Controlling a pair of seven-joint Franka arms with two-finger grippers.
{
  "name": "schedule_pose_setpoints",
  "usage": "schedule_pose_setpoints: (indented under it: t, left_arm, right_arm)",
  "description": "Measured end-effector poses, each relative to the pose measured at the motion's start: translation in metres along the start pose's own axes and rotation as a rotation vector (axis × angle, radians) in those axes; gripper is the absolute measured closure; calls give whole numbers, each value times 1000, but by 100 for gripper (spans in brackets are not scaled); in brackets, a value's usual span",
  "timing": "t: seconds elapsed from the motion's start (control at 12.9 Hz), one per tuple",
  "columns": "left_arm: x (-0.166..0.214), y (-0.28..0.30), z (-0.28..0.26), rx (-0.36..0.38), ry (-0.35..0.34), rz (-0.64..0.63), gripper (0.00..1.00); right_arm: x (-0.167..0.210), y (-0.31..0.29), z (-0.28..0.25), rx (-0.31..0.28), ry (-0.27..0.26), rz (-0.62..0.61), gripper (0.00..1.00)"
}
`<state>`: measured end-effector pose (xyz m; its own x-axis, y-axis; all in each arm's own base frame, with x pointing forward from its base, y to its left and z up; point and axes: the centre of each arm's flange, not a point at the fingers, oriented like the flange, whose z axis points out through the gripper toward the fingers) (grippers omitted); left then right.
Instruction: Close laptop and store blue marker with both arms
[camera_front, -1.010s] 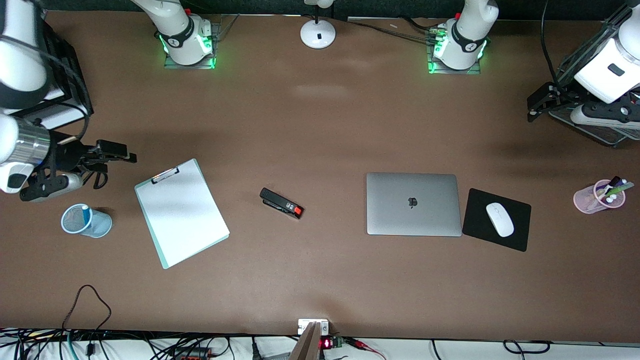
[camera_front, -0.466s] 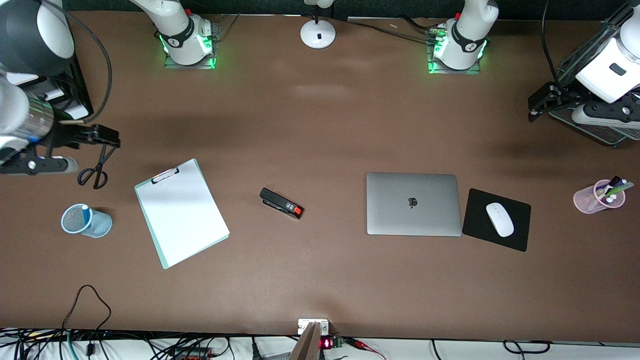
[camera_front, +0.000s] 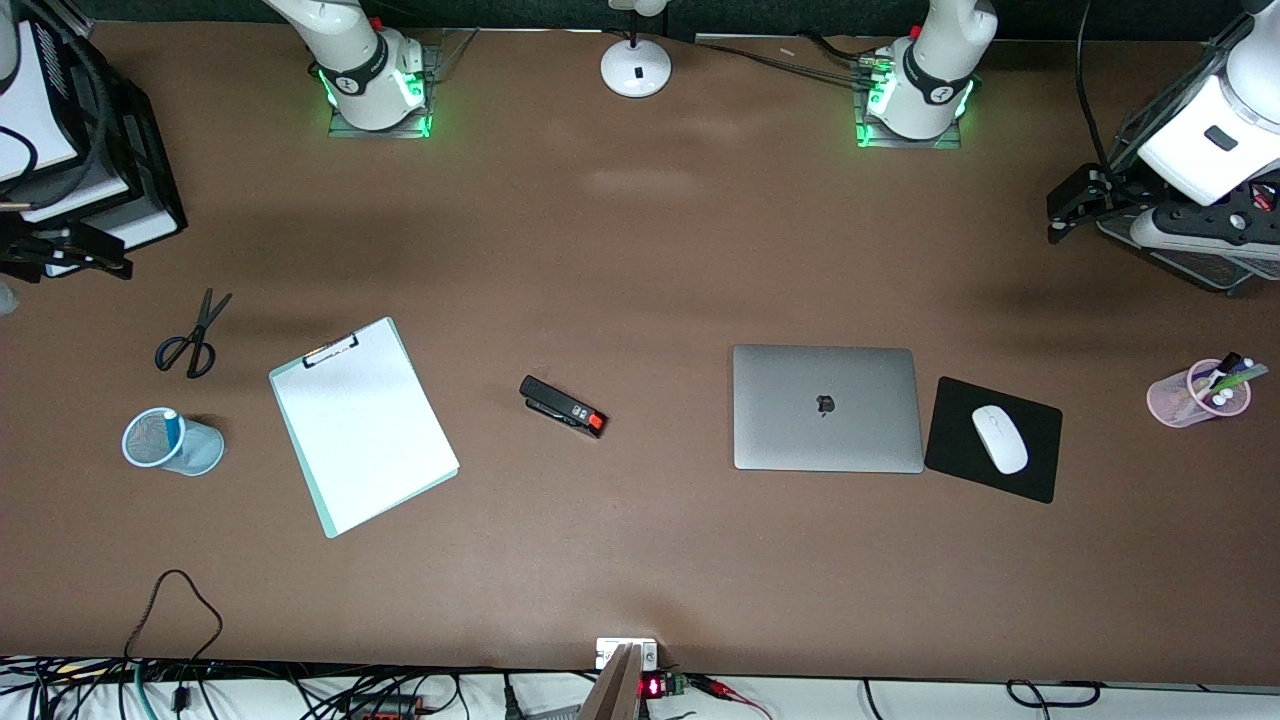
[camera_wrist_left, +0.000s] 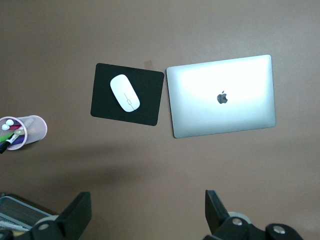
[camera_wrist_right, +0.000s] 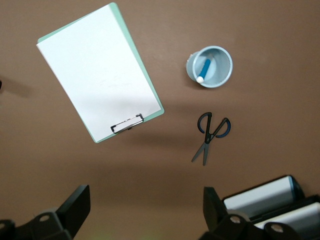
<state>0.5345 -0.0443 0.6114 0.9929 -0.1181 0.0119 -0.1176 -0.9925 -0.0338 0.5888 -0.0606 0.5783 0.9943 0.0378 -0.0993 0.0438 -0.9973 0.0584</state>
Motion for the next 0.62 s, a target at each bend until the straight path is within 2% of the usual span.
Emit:
schedule_pose_setpoints:
  t: [0.31, 0.62]
  left_arm:
    - [0, -1, 0, 0, 0, 22, 0]
    - [0, -1, 0, -1, -2, 24, 0]
  right_arm:
    - [-1, -5, -3, 0, 7, 15, 0]
    - [-12, -5, 3, 3, 71, 14, 0]
